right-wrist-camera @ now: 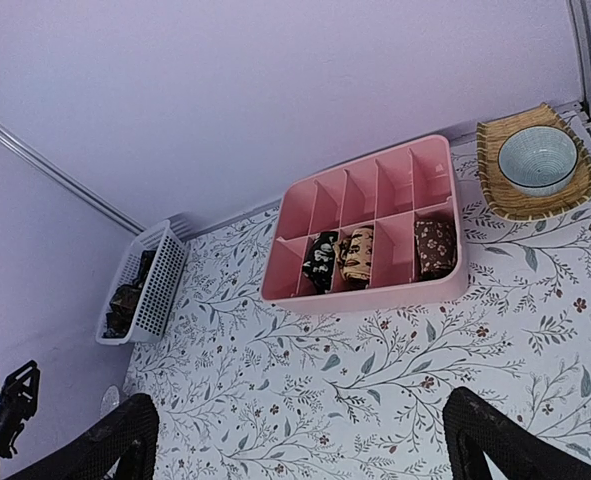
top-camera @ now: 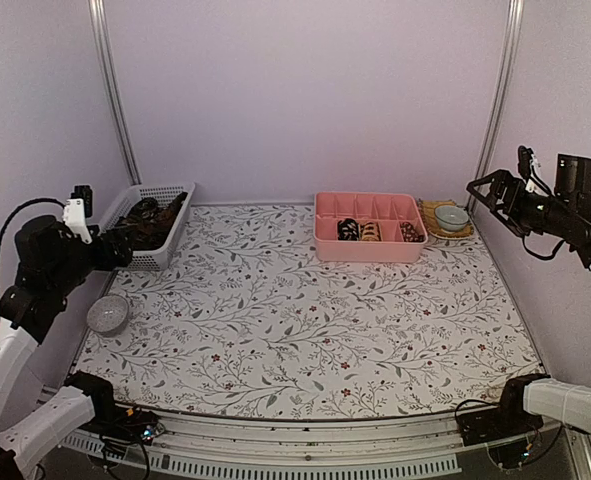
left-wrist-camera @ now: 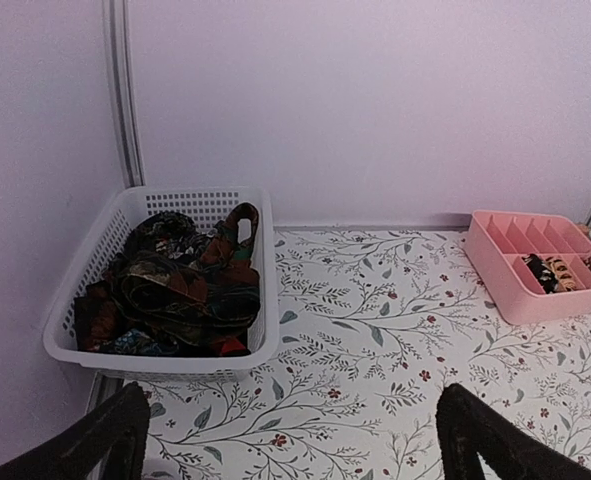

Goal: Roll the ties
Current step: Pick up the tie from the bin.

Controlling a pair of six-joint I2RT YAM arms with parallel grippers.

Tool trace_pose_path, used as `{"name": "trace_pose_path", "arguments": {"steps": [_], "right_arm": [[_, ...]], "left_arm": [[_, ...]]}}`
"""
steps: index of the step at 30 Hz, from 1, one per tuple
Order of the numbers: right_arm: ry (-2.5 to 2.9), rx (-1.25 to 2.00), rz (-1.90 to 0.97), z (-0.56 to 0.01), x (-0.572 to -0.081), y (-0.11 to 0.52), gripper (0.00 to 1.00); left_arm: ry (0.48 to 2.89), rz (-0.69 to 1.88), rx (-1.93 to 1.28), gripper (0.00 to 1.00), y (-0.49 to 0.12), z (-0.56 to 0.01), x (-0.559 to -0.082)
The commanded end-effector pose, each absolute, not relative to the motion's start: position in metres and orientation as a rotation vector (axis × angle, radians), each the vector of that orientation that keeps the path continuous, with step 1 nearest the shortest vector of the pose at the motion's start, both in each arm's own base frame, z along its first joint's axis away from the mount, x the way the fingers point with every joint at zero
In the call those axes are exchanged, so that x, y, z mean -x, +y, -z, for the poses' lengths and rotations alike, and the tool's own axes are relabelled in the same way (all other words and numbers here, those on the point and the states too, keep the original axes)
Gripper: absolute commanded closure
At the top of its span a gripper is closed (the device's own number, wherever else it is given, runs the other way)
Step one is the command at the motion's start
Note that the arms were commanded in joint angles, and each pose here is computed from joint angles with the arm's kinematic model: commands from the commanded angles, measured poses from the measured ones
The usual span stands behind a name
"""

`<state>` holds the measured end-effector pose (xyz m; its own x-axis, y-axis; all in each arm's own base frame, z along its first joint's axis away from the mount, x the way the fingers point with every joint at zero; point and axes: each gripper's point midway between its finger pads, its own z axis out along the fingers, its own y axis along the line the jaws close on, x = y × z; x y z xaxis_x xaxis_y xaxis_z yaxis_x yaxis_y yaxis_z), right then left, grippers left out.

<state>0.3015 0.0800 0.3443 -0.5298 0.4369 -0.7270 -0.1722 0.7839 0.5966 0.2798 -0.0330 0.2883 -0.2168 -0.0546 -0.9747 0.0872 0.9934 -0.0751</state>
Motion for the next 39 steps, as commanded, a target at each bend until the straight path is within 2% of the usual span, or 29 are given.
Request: {"name": "trace_pose_path", "arguments": {"steps": [1,12,20,27,39], "right_arm": [[1.989,-0.182,-0.768,-0.344,-0.303,0.081,0.00],[2.002,-0.144,-0.830,-0.340,-0.302,0.090,0.00],[1.953,-0.121,-0.895,-0.335,-0.304,0.098,0.00],[1.990,-0.147,-0.991,-0.304,-0.311,0.107,0.00],[1.987,-0.150,-1.072,-0.290,-0.309,0.114,0.00]], "left_arm": [[1.754,0.134,-0.001,0.00,-0.030,-0.298,-0.286],[1.807,0.088,0.086,0.00,-0.019,-0.307,-0.305],[1.917,0.077,0.121,0.00,-0.015,-0.298,-0.351],[2.018,0.129,0.194,0.00,0.000,-0.270,-0.396],[2.134,0.067,0.357,0.01,0.049,-0.205,-0.445]]}}
